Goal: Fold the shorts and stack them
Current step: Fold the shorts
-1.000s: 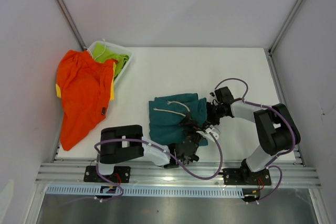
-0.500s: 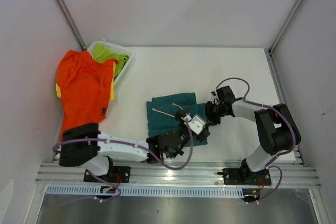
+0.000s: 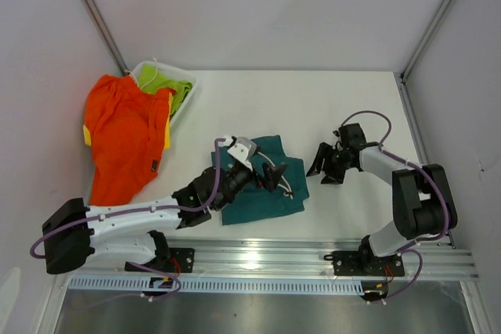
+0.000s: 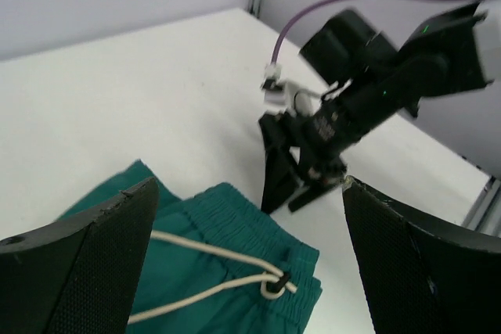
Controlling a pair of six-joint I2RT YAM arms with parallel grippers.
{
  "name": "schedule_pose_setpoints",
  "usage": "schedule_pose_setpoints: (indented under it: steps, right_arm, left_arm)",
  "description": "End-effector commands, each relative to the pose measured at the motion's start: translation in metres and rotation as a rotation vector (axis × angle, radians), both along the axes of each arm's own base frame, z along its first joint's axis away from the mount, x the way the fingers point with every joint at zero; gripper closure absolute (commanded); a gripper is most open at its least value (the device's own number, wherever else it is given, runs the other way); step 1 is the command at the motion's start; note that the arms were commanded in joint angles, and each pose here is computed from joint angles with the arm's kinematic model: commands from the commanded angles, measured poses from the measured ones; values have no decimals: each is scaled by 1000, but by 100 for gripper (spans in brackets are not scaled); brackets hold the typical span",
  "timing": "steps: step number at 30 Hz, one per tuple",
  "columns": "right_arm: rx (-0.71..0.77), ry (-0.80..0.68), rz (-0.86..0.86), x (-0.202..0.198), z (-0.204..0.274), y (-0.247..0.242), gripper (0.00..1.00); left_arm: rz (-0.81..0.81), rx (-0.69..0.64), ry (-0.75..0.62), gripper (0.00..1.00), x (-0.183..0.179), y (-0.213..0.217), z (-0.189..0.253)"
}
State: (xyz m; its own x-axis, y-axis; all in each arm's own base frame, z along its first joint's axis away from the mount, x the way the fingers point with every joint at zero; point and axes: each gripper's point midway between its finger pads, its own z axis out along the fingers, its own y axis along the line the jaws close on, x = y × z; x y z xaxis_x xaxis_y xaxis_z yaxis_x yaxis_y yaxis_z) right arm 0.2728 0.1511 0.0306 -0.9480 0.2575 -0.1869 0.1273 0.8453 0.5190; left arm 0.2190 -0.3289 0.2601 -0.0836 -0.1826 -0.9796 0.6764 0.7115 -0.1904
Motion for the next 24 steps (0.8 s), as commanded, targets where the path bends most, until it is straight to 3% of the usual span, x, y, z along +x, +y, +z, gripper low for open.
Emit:
schedule_pose_setpoints:
  steps: [1, 9, 11, 12, 13, 24]
  right_arm:
    - [-84, -23, -69, 4, 5, -30, 36]
    - [90, -186, -10, 16, 72, 0, 41]
    - [110, -190, 47, 13, 83, 15, 33]
    - [139, -169, 77, 10, 83, 22, 24]
    - [153, -166, 103, 8, 83, 28, 1]
    - [234, -103, 165, -1, 40, 46, 0]
  left_arm:
    - [-59, 13, 108, 1, -9, 1, -31]
    - [-38, -26, 232, 1, -5, 25, -71]
    - [-9, -25, 264, 1, 1, 34, -80]
    - [1, -18, 277, 1, 2, 38, -83]
    - [31, -14, 289, 1, 6, 43, -86]
    - [191, 5, 438, 1, 21, 96, -103]
